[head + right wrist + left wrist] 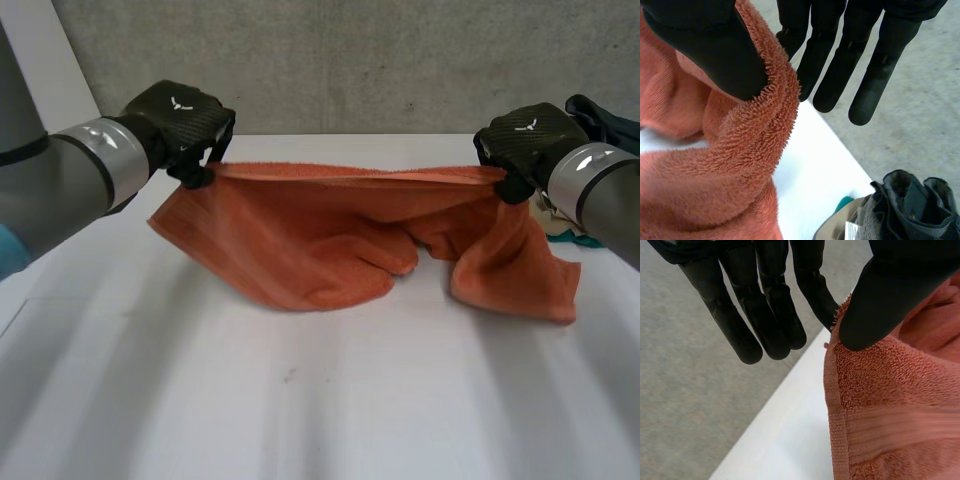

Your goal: Fold the laundry.

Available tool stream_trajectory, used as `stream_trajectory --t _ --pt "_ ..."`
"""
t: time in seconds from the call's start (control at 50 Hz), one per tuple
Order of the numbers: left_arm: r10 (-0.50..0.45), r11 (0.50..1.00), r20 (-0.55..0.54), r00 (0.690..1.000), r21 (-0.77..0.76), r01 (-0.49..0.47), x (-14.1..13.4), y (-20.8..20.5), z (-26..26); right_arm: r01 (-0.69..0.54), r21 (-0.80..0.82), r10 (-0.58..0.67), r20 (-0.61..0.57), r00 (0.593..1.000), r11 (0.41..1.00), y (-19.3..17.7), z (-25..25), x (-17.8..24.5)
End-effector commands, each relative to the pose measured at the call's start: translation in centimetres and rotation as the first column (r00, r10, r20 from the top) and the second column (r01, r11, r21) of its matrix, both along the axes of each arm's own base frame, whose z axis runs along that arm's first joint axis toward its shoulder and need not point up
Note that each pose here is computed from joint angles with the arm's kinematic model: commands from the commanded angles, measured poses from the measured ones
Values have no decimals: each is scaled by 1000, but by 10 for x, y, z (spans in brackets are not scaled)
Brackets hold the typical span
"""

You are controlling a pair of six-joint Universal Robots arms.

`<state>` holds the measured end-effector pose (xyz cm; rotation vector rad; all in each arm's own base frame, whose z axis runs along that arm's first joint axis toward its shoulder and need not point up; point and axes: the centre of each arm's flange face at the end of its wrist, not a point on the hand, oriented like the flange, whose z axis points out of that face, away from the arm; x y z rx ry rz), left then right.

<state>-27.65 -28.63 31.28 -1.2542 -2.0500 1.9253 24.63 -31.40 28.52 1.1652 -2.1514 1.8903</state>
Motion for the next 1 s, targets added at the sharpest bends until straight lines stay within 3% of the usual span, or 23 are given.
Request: stream_trajectory --t 0.02,0.12,0.18,0.26,0.28,0.34,0.36,0.42,0.44,0.5,0.56,0.64,0.76,0.84,1.0 --pt "-34 994 65 997 106 27 -1 -4 -23 -41 68 48 -119 992 997 -8 -17 5" --pt "26 1000 46 999 11 -26 -7 -49 -37 -34 15 35 -118 992 999 -35 -24 13" --pt "45 993 -30 999 -109 -48 -12 -74 -19 -9 -153 -1 -66 998 988 -65 -8 23" --pt "7 952 -224 975 -296 -75 -19 -91 33 94 -465 -58 90 994 880 -99 45 30" --pt "-20 925 -315 949 -366 -102 -18 -91 62 144 -579 -60 162 985 803 -104 73 30" --pt "-61 885 -444 894 -438 -157 -11 -84 104 198 -694 -37 241 970 692 -106 106 29" --pt "-80 868 -512 856 -458 -193 -6 -79 124 208 -748 -3 266 964 630 -103 124 30" --pt "-98 857 -580 809 -462 -227 -2 -73 139 190 -788 43 265 963 586 -95 141 32" --pt "-106 856 -599 794 -461 -233 -1 -71 144 168 -789 60 251 966 591 -90 143 33" --pt "-96 870 -590 802 -441 -221 -1 -71 138 139 -770 67 229 971 623 -84 140 34" --pt "-30 919 -547 837 -343 -192 0 -72 109 107 -715 51 197 979 691 -78 125 32" --pt "67 970 -416 907 -184 -156 5 -71 54 56 -579 22 128 992 813 -64 89 28" --pt "113 993 -221 969 9 -114 18 -59 -34 -34 -351 48 30 998 936 -41 14 27" --pt "104 993 -140 985 72 -95 23 -54 -85 -82 -196 79 -22 997 977 -24 -41 30" --pt "75 984 2 997 160 -74 25 -48 -160 -91 37 93 -81 992 995 -15 -129 29"
